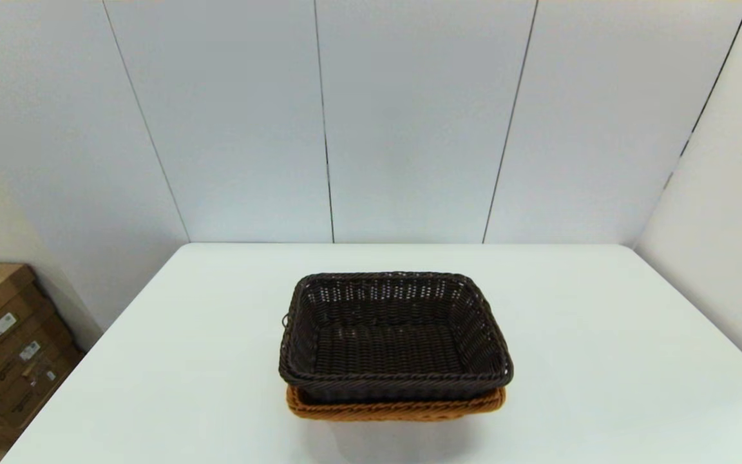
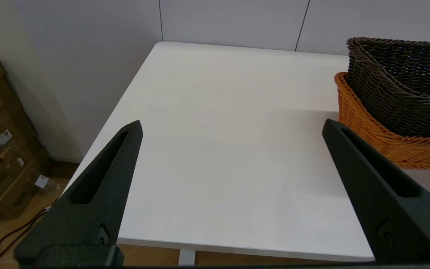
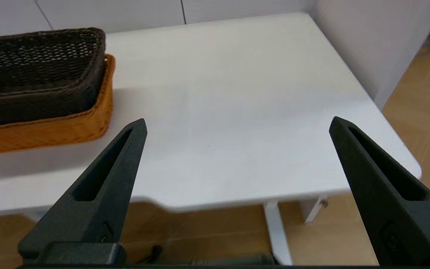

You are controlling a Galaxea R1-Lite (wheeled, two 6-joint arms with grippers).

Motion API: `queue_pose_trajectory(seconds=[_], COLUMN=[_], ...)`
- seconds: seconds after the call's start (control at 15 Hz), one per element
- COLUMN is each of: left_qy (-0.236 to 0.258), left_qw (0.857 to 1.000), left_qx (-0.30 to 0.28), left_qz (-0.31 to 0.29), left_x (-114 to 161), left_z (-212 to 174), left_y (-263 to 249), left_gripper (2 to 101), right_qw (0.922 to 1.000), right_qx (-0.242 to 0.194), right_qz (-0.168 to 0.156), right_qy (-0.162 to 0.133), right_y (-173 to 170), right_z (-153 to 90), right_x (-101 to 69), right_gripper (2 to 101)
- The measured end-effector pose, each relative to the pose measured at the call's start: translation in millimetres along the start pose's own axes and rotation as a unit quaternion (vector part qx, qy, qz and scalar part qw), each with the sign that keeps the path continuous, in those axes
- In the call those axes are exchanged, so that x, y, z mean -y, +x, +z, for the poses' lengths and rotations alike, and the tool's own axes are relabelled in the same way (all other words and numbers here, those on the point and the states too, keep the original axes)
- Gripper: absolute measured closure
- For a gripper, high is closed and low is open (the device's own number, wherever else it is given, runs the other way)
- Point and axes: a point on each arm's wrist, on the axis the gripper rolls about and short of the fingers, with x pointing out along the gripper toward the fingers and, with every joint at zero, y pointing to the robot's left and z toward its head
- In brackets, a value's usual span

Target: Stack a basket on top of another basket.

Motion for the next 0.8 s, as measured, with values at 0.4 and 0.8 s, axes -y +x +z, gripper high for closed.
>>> queue_pose_trajectory(seconds=[0.4,0.8], left_qy=[0.0,0.0], left_qw=[1.0,1.0], left_qx=[0.0,0.0], left_qz=[0.0,0.0], left_x=[0.0,0.0], left_z=[0.0,0.0], left_y=[0.0,0.0], left_gripper=[5.4,5.4], right_qw=[0.996,0.9955], right_qx=[0.058,0.052], right_qz=[0.002,0.038], right_qy=[-0.068,-0.07], right_y=[38.7,57.3], right_z=[-27.0,-52.0], right_x=[-1.3,-2.6], right_gripper=[5.2,5.2])
